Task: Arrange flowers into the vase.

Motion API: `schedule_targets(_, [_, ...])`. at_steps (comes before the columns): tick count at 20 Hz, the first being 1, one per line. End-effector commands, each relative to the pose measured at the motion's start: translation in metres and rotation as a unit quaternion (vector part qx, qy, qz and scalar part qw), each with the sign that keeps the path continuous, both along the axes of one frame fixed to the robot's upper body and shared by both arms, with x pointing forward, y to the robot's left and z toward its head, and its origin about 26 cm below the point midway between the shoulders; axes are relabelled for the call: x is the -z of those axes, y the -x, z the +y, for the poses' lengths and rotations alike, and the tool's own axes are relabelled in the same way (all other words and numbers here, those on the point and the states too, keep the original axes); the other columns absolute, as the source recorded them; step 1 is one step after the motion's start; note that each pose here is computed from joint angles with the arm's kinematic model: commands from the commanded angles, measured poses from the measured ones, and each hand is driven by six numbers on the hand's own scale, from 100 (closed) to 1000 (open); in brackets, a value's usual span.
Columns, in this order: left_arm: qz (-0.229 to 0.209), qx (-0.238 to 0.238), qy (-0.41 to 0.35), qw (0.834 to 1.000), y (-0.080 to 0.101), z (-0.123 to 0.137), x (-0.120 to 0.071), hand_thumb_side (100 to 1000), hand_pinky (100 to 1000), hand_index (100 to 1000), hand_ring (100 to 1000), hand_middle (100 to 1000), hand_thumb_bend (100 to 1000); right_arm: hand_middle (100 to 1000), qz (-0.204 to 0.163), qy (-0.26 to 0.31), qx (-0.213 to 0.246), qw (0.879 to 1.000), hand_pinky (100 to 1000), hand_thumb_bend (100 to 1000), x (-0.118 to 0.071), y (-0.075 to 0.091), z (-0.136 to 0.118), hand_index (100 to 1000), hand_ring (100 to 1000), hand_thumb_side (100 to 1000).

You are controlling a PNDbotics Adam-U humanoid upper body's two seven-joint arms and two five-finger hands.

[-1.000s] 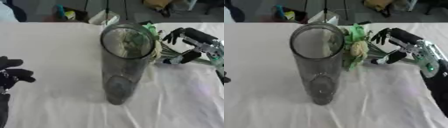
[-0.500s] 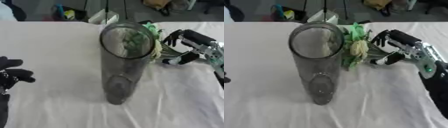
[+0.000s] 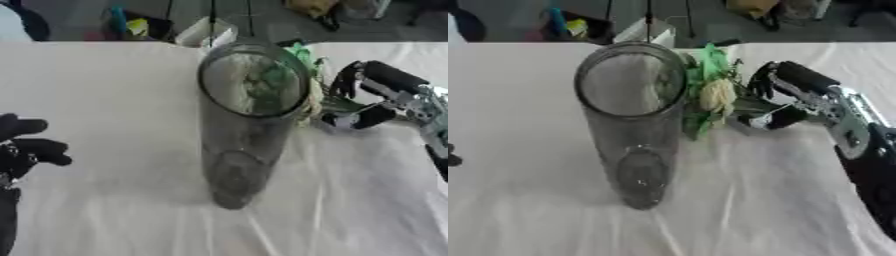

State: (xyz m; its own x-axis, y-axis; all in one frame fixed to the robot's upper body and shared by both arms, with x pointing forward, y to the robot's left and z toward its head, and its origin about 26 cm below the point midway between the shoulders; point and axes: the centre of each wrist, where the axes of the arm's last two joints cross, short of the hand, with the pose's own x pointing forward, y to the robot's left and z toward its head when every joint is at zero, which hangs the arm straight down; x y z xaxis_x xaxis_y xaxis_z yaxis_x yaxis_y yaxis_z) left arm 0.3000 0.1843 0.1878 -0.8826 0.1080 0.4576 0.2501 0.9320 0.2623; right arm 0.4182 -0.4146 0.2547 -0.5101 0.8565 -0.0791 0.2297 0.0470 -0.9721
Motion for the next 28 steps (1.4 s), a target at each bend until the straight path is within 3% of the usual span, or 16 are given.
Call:
schedule_targets(1, [-0.014,0.008,-0.005,1.0,0.0031,-0.0041,-0.0061,1000,590,880,649,731,126,379,-0.012,0.008,0.007,1.0,567,400,-0.0095,0.0023,-0.0054,570,401,453])
schedule_targets(7, [-0.016,0.007,-0.006,1.0,0.003,-0.0042,-0.0067,1000,590,880,649,732,126,312,-0.015,0.004,0.003,1.0,528,385,-0.0071,0.0017,-0.0052,485,325,459])
schedule_targets(13, [-0.015,0.006,-0.007,1.0,0.003,-0.0041,-0.0064,1000,590,880,648,733,125,142,-0.02,-0.005,-0.001,1.0,436,289,-0.0056,0.0012,-0.0052,329,154,533])
schedule_targets(16, [-0.015,0.005,-0.008,1.0,0.0031,-0.0041,-0.0062,1000,590,880,648,732,124,100,-0.022,-0.011,-0.002,1.0,411,243,-0.0054,0.0008,-0.0051,285,100,558])
schedule_targets(19, [-0.015,0.005,-0.009,1.0,0.0031,-0.0042,-0.0062,1000,590,880,647,732,124,100,-0.023,-0.015,-0.003,1.0,401,239,-0.0052,0.0003,-0.0052,268,100,563])
schedule_targets(24, [-0.016,0.004,-0.011,1.0,0.0032,-0.0045,-0.0061,1000,590,880,644,730,123,100,-0.016,-0.016,0.001,1.0,369,111,-0.0029,-0.0004,-0.006,201,100,610])
schedule_targets(28, [-0.016,0.003,-0.012,1.0,0.0032,-0.0047,-0.0062,1000,590,880,643,729,123,100,-0.01,-0.021,0.0,1.0,367,120,-0.0008,-0.0007,-0.0068,194,100,608])
